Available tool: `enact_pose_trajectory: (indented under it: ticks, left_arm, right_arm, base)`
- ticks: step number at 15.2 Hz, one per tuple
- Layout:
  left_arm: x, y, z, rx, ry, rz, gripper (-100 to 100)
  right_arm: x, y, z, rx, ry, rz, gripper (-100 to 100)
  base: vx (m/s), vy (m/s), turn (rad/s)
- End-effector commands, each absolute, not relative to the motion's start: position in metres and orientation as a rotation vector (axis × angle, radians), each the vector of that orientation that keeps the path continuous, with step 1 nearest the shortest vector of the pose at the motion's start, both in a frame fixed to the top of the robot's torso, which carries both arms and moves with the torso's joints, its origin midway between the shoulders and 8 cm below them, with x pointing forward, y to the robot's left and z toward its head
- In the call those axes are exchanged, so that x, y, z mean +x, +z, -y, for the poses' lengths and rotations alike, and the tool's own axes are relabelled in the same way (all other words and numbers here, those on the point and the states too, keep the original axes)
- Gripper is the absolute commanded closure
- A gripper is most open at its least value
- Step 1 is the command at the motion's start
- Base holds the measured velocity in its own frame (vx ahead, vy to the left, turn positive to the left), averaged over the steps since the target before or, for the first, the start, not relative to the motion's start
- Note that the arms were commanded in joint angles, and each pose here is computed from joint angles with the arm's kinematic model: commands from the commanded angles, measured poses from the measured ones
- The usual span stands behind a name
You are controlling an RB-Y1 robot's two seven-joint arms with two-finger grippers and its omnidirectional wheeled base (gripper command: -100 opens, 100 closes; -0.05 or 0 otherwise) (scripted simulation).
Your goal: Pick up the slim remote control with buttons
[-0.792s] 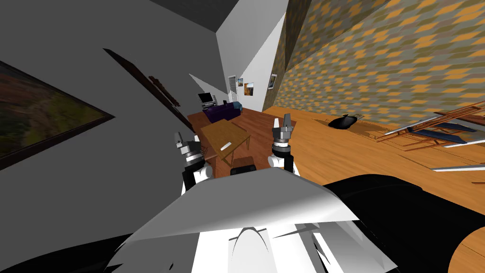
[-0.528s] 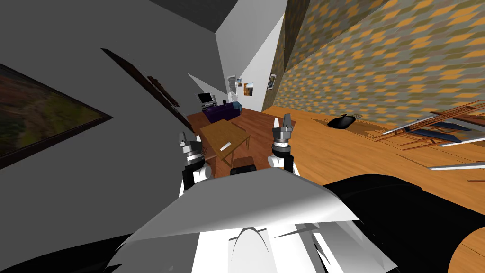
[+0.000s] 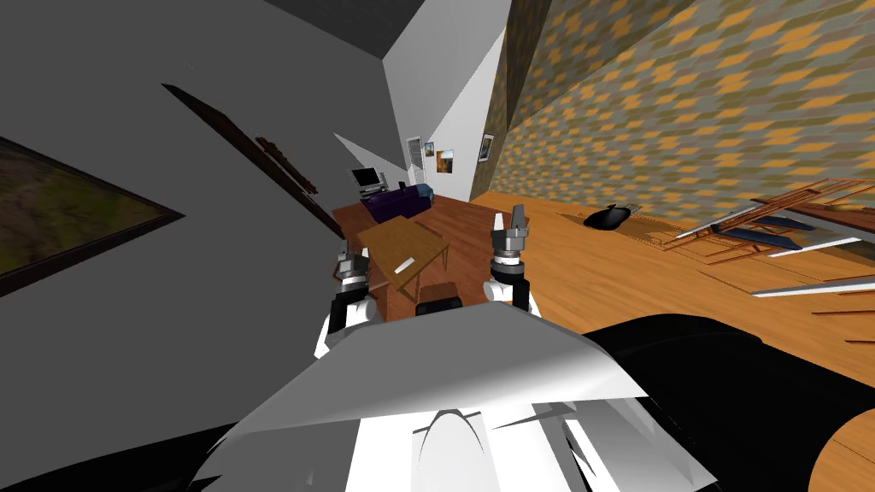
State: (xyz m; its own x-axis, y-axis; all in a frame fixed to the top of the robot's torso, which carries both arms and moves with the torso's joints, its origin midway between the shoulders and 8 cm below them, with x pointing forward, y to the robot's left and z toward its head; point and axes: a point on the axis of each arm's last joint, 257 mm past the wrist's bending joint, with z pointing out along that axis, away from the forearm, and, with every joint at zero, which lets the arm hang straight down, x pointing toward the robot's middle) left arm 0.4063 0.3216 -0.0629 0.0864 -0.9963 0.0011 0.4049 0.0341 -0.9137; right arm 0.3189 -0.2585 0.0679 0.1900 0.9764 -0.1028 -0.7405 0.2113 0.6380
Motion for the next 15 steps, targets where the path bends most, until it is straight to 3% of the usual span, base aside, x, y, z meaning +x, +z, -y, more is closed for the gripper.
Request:
enact_pose_trajectory:
  ticks: [1, 15]
  left_arm:
    - [0.42, -0.084, -0.328, -0.965, -1.283, -0.906, -100]
    - [0.465, -0.197, -0.388, -1.252, -1.118, -1.127, -100]
  right_arm:
    - [0.319, 0.068, 0.258, 0.51, 1.282, -0.558, 0]
    - [0.319, 0.068, 0.258, 0.51, 1.282, -0.558, 0]
  base:
    - [0.019, -0.019, -0.051]
    - [0.021, -0.021, -0.068]
